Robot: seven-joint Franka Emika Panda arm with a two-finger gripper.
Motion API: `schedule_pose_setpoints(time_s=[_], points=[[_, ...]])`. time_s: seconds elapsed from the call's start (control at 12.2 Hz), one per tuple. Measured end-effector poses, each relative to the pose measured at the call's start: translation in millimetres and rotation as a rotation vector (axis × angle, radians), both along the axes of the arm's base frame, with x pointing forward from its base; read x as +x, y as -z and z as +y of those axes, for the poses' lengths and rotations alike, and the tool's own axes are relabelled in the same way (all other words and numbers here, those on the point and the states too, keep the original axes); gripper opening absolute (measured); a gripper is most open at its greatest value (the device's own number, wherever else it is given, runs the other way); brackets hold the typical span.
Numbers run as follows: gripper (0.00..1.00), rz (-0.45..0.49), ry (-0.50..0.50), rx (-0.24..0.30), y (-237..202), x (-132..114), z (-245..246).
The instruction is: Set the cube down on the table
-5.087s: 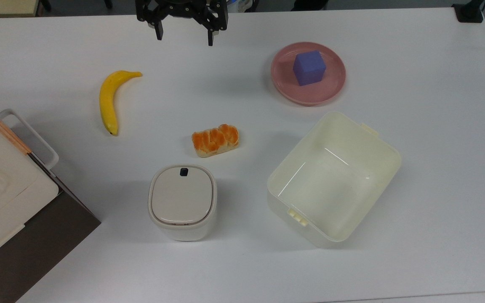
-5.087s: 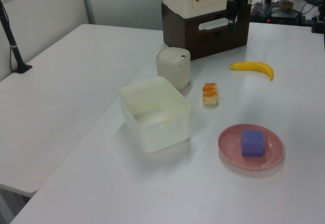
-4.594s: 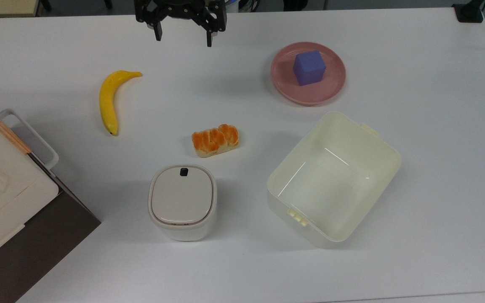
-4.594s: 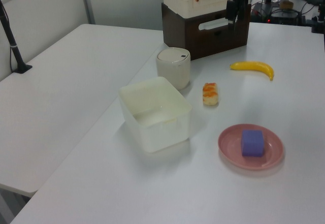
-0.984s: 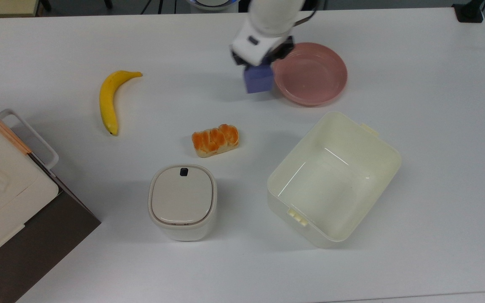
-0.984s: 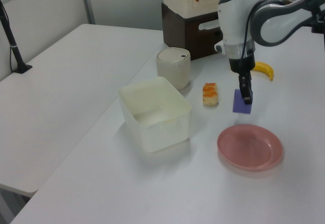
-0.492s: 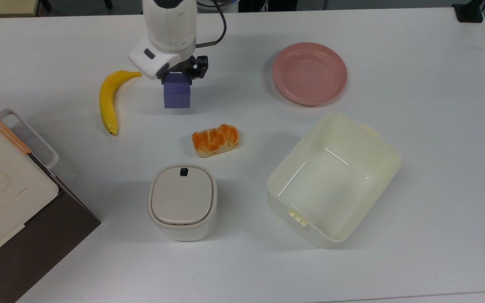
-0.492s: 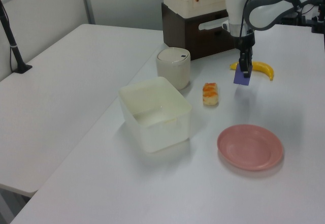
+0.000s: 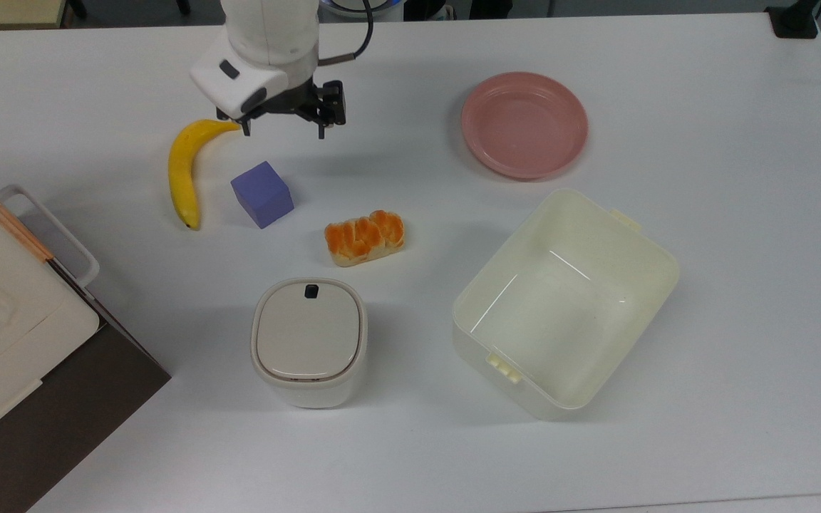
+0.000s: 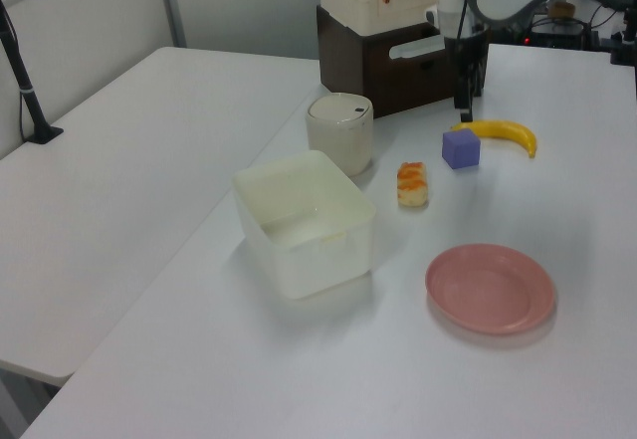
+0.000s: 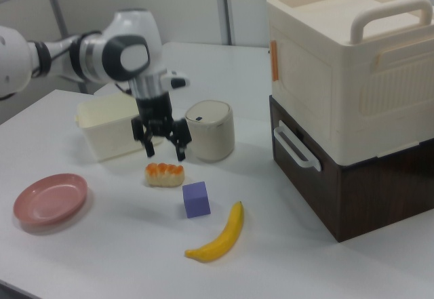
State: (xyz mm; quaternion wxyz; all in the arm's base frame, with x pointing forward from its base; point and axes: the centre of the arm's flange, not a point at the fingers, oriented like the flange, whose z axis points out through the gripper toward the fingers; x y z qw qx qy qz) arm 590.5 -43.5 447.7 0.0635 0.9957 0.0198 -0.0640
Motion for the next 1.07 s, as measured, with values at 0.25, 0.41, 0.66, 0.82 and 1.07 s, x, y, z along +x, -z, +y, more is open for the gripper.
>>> schedule_pose_setpoints(time_s=[0.25, 0.41, 0.66, 0.82, 1.07], points=[[1.0, -0.1, 0.095, -0.014, -66, 13, 0], [1.0, -0.15, 0.106, -0.015, -93, 13, 0], [1.0, -0.164, 0.132, 0.017, -123, -2, -1], [1.0, -0.172, 0.145, 0.046, -140, -12, -1], [1.0, -0.167, 0.135, 0.055, -143, -15, 10]])
